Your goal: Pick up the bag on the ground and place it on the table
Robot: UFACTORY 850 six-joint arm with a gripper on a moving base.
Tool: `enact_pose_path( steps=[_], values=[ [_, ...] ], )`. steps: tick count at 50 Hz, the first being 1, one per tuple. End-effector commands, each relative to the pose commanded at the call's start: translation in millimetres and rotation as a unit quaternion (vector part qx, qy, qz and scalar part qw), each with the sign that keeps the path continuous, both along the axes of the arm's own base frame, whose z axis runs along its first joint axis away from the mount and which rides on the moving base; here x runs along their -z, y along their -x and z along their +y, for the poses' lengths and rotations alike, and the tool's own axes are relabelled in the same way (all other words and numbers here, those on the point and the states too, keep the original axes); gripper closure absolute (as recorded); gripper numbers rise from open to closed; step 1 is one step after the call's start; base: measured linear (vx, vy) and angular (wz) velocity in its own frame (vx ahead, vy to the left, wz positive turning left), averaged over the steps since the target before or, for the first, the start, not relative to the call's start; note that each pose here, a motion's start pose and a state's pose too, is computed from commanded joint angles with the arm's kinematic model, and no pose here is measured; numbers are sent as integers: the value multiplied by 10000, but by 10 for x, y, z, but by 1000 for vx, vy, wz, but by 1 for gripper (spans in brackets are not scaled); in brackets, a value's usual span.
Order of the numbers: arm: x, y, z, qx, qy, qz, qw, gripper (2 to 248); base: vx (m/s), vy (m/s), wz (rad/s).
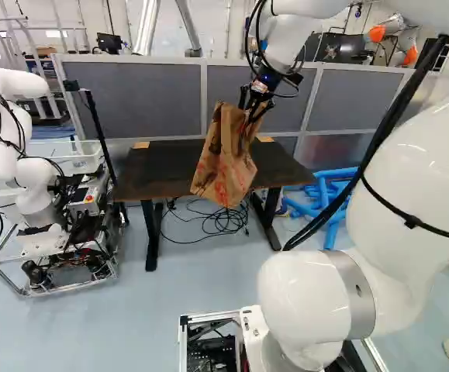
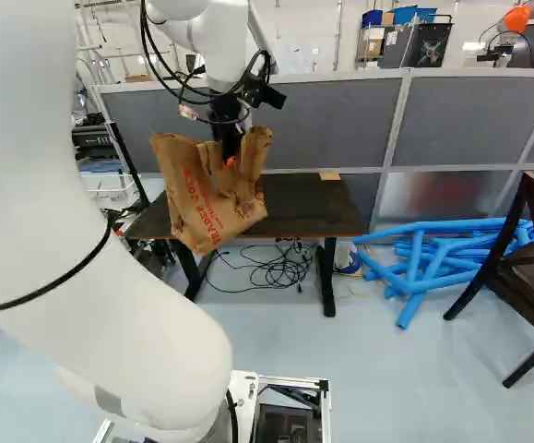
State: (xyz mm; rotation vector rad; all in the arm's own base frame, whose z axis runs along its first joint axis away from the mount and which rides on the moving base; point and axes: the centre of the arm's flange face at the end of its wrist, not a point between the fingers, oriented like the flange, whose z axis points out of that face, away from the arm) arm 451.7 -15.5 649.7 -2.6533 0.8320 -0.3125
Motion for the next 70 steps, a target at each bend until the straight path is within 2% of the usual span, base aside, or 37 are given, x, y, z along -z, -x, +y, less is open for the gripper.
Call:
enact_pose_path(
  steps=[48, 70],
  values=[
    [0, 0, 0, 0, 0, 0, 10000, 229, 187, 0, -17],
    [0, 0, 0, 0, 0, 0, 10000, 229, 144, 17, 62]
  ],
)
